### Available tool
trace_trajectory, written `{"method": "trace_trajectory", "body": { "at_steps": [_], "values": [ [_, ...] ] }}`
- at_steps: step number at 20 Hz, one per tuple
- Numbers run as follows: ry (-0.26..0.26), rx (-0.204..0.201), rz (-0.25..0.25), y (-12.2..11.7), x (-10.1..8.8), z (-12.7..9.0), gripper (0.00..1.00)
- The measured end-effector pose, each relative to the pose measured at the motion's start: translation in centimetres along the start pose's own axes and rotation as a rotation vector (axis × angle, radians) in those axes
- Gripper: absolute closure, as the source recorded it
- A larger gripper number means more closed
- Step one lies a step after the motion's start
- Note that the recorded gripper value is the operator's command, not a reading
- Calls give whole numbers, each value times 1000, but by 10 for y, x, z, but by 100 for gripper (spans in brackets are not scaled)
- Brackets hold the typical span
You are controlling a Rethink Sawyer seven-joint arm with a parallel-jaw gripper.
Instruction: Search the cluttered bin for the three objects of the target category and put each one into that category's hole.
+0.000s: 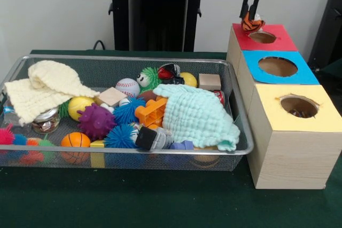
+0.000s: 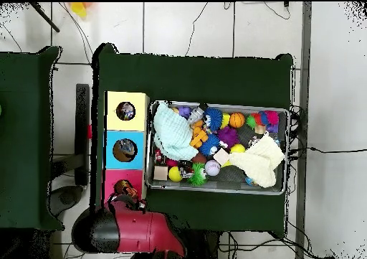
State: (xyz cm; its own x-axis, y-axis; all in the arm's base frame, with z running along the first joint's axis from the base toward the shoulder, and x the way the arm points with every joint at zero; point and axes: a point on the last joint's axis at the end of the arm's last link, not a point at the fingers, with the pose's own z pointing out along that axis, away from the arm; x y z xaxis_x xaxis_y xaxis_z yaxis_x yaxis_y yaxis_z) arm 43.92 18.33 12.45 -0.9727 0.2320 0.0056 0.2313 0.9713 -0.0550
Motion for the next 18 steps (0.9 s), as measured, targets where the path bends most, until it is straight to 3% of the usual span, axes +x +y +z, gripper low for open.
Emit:
{"method": "trace_trajectory", "body": {
  "at_steps": [8, 18],
  "values": [
    [-25, 22, 11, 2, 2, 7, 100],
    [-64, 41, 26, 19, 8, -5, 100]
  ]
}}
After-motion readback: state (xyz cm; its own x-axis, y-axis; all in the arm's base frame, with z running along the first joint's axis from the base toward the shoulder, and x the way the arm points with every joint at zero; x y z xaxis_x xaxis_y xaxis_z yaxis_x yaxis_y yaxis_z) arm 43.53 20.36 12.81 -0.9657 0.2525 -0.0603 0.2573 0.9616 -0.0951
